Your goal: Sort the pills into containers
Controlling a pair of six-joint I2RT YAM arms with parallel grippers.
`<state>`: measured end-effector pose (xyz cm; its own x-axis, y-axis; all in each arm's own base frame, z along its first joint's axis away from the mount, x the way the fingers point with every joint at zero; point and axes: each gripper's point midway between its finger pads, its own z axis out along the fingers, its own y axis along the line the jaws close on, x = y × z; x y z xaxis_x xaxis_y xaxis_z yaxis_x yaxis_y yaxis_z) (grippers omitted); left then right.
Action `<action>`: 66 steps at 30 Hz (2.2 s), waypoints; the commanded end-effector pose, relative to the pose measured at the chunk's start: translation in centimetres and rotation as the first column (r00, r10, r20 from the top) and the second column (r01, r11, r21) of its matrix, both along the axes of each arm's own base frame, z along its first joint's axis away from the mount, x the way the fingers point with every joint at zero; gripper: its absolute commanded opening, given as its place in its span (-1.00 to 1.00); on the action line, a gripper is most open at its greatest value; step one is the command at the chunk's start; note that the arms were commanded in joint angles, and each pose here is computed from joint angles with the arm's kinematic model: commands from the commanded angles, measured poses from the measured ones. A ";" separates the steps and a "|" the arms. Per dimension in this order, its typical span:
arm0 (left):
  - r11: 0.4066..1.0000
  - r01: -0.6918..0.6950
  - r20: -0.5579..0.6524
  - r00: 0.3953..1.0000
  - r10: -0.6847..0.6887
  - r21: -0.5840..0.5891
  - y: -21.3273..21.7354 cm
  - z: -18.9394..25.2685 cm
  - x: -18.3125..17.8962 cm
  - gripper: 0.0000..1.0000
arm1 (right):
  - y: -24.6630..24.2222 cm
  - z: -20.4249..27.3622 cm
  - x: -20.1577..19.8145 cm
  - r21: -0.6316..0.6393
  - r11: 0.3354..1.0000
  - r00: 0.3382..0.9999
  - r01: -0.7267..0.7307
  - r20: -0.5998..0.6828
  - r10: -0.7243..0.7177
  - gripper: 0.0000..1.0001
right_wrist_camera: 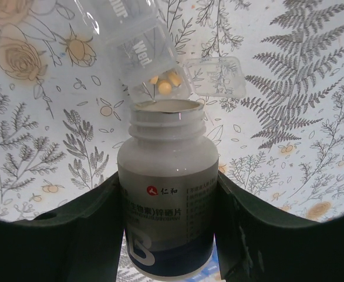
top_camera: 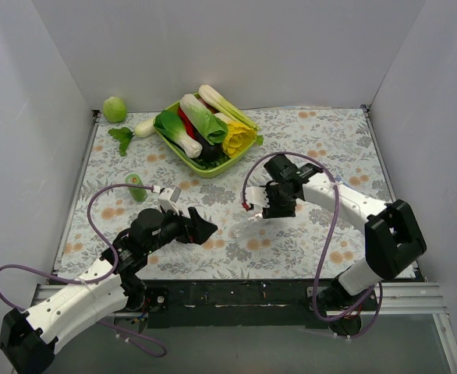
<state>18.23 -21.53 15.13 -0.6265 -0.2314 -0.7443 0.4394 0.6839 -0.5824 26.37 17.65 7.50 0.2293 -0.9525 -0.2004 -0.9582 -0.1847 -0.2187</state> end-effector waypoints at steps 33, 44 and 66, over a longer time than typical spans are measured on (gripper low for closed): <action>0.720 -0.378 -0.393 0.645 0.656 0.581 8.9 -8.6 1.8 0.67 | 3.9 20.5 -7.2 0.900 0.325 0.954 0.290 -0.299 -0.025 -0.87; 0.680 -0.243 -0.414 0.639 0.649 0.691 8.5 -12.7 2.1 0.33 | 3.0 19.0 -8.1 0.910 0.308 0.960 0.277 -0.279 -0.040 -0.85; 0.877 -0.124 -0.464 0.809 0.361 0.465 2.1 -6.8 4.2 -0.88 | 2.5 16.1 -8.4 0.895 0.379 0.968 0.235 -0.251 -0.007 -0.85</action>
